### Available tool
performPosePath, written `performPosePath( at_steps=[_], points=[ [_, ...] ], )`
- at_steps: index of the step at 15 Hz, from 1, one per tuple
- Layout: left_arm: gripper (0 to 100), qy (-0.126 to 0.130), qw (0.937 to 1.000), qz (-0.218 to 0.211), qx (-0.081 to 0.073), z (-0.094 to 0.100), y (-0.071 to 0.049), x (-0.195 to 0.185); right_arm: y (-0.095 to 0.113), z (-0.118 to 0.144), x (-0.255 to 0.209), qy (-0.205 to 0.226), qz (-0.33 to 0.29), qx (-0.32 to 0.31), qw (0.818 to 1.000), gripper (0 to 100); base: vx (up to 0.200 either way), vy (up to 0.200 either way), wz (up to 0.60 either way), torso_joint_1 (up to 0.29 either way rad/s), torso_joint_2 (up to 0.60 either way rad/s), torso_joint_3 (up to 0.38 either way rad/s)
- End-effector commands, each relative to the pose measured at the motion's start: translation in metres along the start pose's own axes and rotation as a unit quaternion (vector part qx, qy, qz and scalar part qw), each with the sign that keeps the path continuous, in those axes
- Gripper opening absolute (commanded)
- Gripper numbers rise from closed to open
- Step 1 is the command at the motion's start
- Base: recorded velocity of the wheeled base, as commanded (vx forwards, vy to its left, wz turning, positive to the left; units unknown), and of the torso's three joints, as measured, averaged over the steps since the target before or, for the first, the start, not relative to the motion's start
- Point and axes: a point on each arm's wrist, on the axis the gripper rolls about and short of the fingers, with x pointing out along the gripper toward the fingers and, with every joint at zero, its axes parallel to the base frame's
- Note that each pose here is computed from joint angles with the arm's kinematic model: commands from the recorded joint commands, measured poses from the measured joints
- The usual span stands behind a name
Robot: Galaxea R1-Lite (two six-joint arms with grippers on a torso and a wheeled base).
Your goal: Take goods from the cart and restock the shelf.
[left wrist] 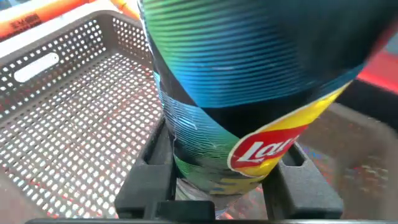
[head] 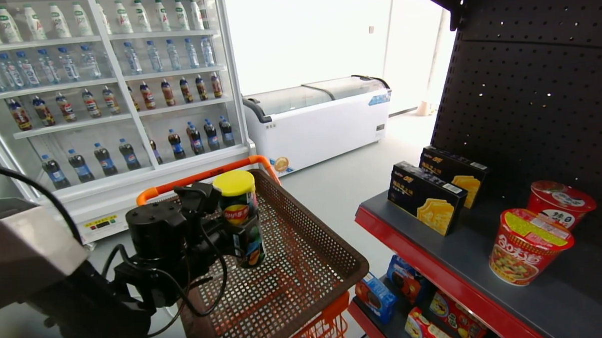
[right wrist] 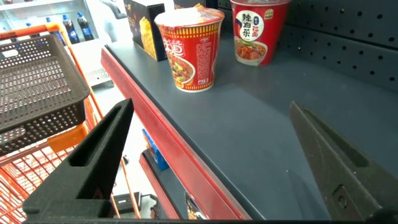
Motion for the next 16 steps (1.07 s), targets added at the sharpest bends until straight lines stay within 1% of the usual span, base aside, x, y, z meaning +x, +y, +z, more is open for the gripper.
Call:
performPosePath(
  at_steps=[1, 2, 3, 4, 6, 7, 8, 9, 10, 11, 12, 13, 14, 15, 16],
  points=[
    [0, -0.030, 0.9990, -0.026, -0.022, 0.046, -0.010, -0.054, 0.000, 0.000, 0.000, 0.000, 0.000, 0.000, 1.000, 100, 0.000, 0.000, 0.00, 0.000, 0.00, 0.000],
    [0, -0.022, 0.9986, -0.027, -0.040, 0.055, -0.012, -0.073, 0.000, 0.000, 0.000, 0.000, 0.000, 0.000, 1.000, 100, 0.000, 0.000, 0.00, 0.000, 0.00, 0.000],
    [0, -0.027, 0.9984, -0.023, -0.043, 0.069, -0.011, -0.098, 0.000, 0.000, 0.000, 0.000, 0.000, 0.000, 1.000, 100, 0.000, 0.000, 0.00, 0.000, 0.00, 0.000],
    [0, -0.022, 0.9986, -0.021, -0.043, 0.076, -0.011, -0.116, 0.000, 0.000, 0.000, 0.001, 0.000, 0.000, 1.000, 100, 0.000, 0.000, 0.00, 0.000, 0.00, 0.000],
    [0, -0.021, 0.9985, -0.022, -0.045, 0.082, -0.012, -0.146, 0.000, 0.000, 0.000, 0.000, 0.000, 0.000, 1.000, 100, 0.000, 0.000, 0.00, 0.000, 0.00, 0.000],
    [0, -0.017, 0.9976, -0.026, -0.062, 0.080, -0.014, -0.174, 0.000, 0.000, 0.000, 0.000, 0.000, 0.000, 1.000, 100, 0.000, 0.000, 0.00, 0.000, 0.00, 0.000],
    [0, -0.010, 0.9957, -0.024, -0.088, 0.076, -0.014, -0.190, 0.000, 0.000, 0.000, 0.000, 0.000, 0.000, 1.000, 100, 0.000, 0.000, 0.00, 0.000, 0.00, 0.000],
    [0, -0.006, 0.9952, -0.024, -0.095, 0.073, -0.014, -0.199, 0.000, 0.000, 0.000, 0.001, 0.000, 0.000, 1.000, 100, 0.000, 0.000, 0.00, 0.000, 0.00, 0.000],
    [0, 0.003, 0.9966, -0.022, -0.079, 0.056, -0.014, -0.215, 0.000, 0.000, 0.000, 0.000, 0.000, 0.000, 1.000, 100, 0.000, 0.000, 0.00, 0.000, 0.00, 0.000],
    [0, 0.005, 0.9989, -0.021, -0.040, 0.037, -0.013, -0.228, 0.000, 0.000, 0.000, 0.001, 0.000, 0.000, 1.000, 100, 0.000, 0.000, 0.00, 0.000, 0.00, 0.000],
    [0, 0.004, 0.9993, -0.021, -0.030, 0.022, -0.012, -0.237, 0.000, 0.000, 0.000, 0.000, 0.000, 0.000, 1.000, 100, 0.000, 0.000, 0.00, 0.000, 0.00, 0.000],
    [0, 0.001, 0.9991, -0.030, -0.030, 0.016, -0.012, -0.240, 0.000, 0.000, 0.000, 0.000, 0.000, 0.000, 1.000, 100, 0.000, 0.000, 0.00, 0.000, 0.00, 0.000],
    [0, -0.001, 0.9988, -0.035, -0.034, 0.016, -0.011, -0.241, 0.000, 0.000, 0.000, 0.001, 0.000, 0.000, 1.000, 100, 0.000, 0.000, 0.00, 0.000, 0.00, 0.000],
    [0, -0.008, 0.9986, -0.035, -0.040, 0.018, -0.010, -0.242, 0.000, 0.000, 0.000, 0.000, 0.000, 0.000, 1.000, 100, 0.000, 0.000, 0.00, 0.000, 0.00, 0.000],
    [0, -0.008, 0.9986, -0.032, -0.043, 0.017, -0.010, -0.243, 0.000, 0.000, 0.000, 0.002, 0.000, 0.000, 1.000, 100, 0.000, 0.000, 0.00, 0.000, 0.00, 0.000]
  ],
)
